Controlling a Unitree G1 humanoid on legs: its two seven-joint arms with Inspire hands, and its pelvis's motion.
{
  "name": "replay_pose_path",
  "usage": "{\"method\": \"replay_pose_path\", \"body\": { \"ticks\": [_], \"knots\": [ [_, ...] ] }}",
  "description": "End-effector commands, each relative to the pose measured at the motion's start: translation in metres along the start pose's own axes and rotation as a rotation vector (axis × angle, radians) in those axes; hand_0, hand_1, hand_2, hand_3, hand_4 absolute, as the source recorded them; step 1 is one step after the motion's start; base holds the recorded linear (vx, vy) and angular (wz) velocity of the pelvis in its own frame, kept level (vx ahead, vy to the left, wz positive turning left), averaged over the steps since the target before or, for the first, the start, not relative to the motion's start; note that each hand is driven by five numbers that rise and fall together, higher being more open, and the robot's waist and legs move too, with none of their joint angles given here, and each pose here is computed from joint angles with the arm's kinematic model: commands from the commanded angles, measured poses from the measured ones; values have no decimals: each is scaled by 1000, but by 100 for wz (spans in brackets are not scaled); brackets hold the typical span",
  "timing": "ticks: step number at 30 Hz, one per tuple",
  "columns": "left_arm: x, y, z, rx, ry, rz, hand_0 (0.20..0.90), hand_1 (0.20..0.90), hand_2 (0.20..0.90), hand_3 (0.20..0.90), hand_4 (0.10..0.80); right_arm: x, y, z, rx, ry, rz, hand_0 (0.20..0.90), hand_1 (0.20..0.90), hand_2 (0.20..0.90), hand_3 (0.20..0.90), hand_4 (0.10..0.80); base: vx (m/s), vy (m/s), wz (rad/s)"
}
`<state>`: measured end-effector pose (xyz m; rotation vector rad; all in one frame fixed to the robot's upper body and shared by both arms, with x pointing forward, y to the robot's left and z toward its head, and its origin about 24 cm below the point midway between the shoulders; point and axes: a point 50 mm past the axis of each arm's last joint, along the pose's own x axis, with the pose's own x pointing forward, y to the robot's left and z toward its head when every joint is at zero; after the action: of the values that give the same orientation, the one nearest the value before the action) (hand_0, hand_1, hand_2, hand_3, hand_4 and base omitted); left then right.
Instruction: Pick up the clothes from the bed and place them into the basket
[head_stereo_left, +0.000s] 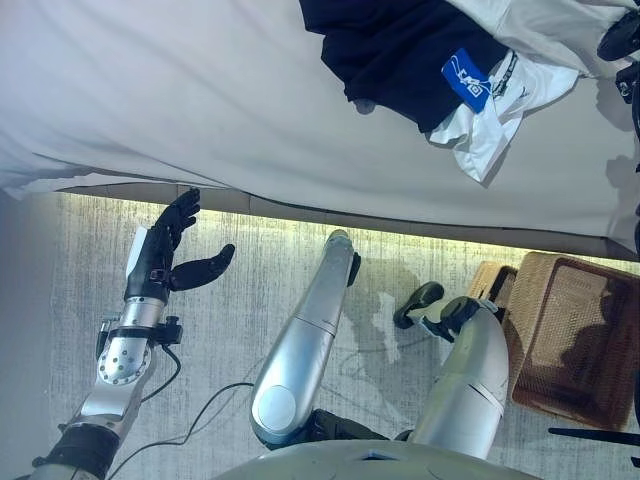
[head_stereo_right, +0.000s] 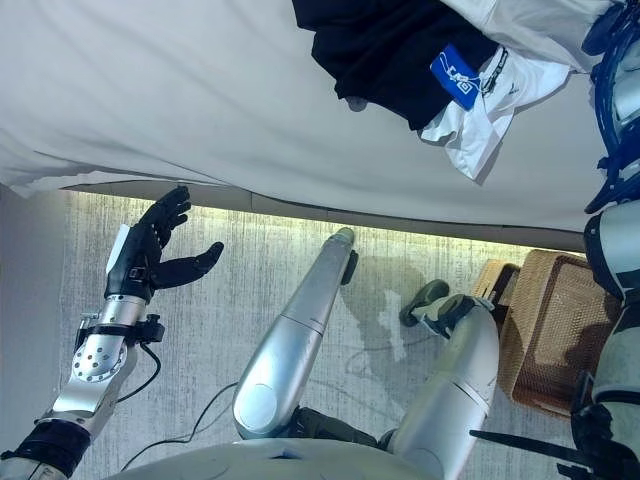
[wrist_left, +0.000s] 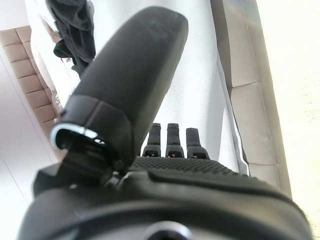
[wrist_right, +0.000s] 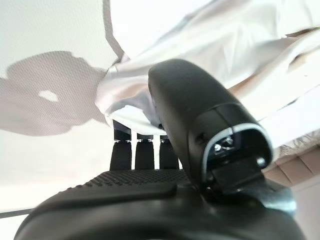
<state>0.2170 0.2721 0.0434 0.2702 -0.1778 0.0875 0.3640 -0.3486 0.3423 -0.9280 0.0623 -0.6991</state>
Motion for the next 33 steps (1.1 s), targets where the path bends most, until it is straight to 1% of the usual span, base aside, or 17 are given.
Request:
{"method": "replay_pose_path", "body": {
  "ticks": [1, 9, 14, 17, 20, 24, 33],
  "knots": [
    [-5, 28, 16, 9, -109, 82, 900, 900, 900, 900, 800, -1, -54, -2, -34, -58, -164, 300, 300, 300, 200, 100, 12, 23, 9],
    [-4, 22, 13, 22, -77, 33, 900, 900, 900, 900, 800, 0, -49, -20, -32, -36, -152, 300, 300, 300, 200, 100, 39, -7, -3],
    [-3, 15, 8, 62, -44, -20, 900, 900, 900, 900, 800, -1, -53, -19, 43, -97, -160, 300, 300, 300, 200, 100, 37, -9, -4],
    [-4, 7, -4, 127, 29, -79, 900, 900, 900, 900, 800, -3, -57, -10, 116, -168, -169, 300, 300, 300, 200, 100, 28, 48, -7],
    [-5, 2, -15, 110, 105, -126, 900, 900, 900, 900, 800, -6, -61, 0, 159, -244, -171, 300, 300, 300, 200, 100, -16, 76, -18],
    [-8, -8, -26, 109, 154, -162, 900, 900, 900, 900, 800, -10, -62, 9, 152, -317, -188, 300, 300, 300, 200, 100, -34, 70, -21],
    [-13, -23, -56, 116, 306, -146, 900, 900, 900, 900, 800, -13, -72, 2, 256, -342, -173, 300, 300, 300, 200, 100, -5, 72, -21]
  ]
}}
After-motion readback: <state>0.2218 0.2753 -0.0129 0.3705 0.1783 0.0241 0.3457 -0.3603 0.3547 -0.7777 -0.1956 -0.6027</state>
